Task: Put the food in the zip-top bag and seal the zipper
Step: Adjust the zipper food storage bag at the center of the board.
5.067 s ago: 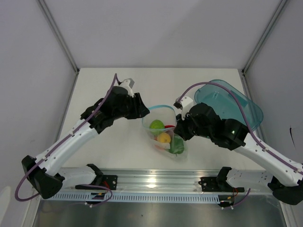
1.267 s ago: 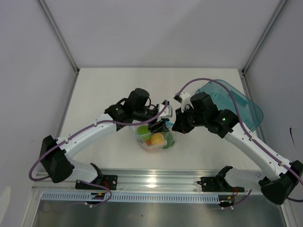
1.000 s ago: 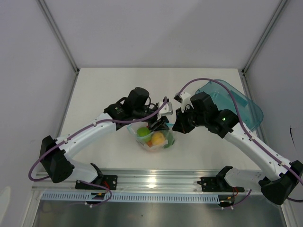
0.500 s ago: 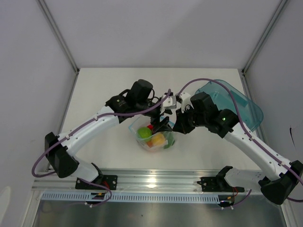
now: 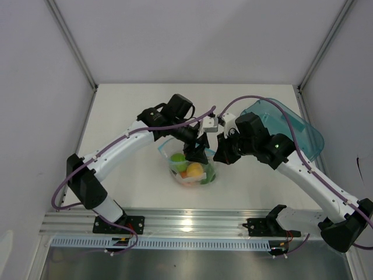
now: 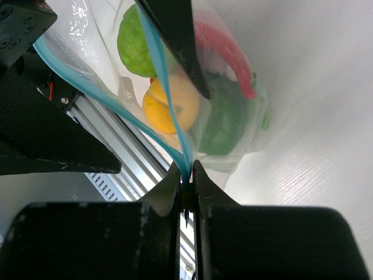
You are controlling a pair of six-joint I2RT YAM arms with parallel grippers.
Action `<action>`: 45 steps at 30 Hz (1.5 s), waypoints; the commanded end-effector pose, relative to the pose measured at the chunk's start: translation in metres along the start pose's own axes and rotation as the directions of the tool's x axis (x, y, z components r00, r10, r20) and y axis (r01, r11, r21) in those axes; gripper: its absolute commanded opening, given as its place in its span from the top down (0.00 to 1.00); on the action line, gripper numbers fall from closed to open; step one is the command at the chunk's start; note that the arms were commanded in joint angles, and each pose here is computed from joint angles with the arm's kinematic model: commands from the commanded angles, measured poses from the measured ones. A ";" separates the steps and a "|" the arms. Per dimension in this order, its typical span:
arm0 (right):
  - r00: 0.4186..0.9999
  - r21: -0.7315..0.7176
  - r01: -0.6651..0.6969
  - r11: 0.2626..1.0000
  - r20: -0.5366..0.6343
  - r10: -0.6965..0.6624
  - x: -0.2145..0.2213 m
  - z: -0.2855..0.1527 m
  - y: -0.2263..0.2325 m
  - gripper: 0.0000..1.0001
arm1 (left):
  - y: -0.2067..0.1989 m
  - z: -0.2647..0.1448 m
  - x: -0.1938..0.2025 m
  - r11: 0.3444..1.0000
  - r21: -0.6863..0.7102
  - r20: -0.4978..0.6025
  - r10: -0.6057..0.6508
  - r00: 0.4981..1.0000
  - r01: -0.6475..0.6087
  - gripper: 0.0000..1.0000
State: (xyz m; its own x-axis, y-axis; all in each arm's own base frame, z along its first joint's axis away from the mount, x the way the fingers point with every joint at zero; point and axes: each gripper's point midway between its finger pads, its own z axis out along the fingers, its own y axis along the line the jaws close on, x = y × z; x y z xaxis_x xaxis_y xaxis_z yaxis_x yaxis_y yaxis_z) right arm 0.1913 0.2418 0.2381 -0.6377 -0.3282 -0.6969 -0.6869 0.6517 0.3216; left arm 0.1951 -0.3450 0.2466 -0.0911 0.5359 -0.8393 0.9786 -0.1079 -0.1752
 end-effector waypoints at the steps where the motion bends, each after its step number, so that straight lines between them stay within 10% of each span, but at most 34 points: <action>1: 0.997 -0.009 0.044 0.999 0.064 -0.044 -0.021 -0.010 0.006 1.00 | -0.013 -0.003 -0.002 0.998 0.060 -0.001 -0.020 1.000 0.020 0.28; 25: 0.998 -0.031 0.015 0.999 0.057 -0.013 -0.018 -0.004 0.007 1.00 | -0.008 0.003 -0.001 0.969 -0.243 0.082 0.063 0.995 -0.042 0.56; 36: 0.999 -0.059 0.020 0.998 0.038 -0.018 -0.013 -0.008 0.012 1.00 | 0.013 -0.001 0.000 0.927 -0.376 0.077 0.054 0.996 -0.021 0.51; 43: 0.999 -0.030 0.017 0.999 0.047 -0.015 -0.015 -0.010 0.007 1.00 | 0.007 0.005 0.009 0.944 -0.330 0.048 0.035 0.998 -0.017 0.99; 45: 0.999 -0.005 0.012 1.000 0.052 -0.012 -0.016 -0.010 0.002 0.99 | 0.010 0.005 0.010 0.942 -0.335 0.045 -0.014 0.999 0.029 0.99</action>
State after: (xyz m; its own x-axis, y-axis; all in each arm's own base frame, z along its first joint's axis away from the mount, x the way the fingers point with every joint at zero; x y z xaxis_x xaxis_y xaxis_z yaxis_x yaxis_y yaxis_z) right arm 0.1898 0.2428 0.2389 -0.6418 -0.3277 -0.6933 -0.6918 0.6375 0.3391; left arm 0.2024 -0.3444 0.2262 -0.0852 0.5073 -0.8575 0.9846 0.1747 0.0055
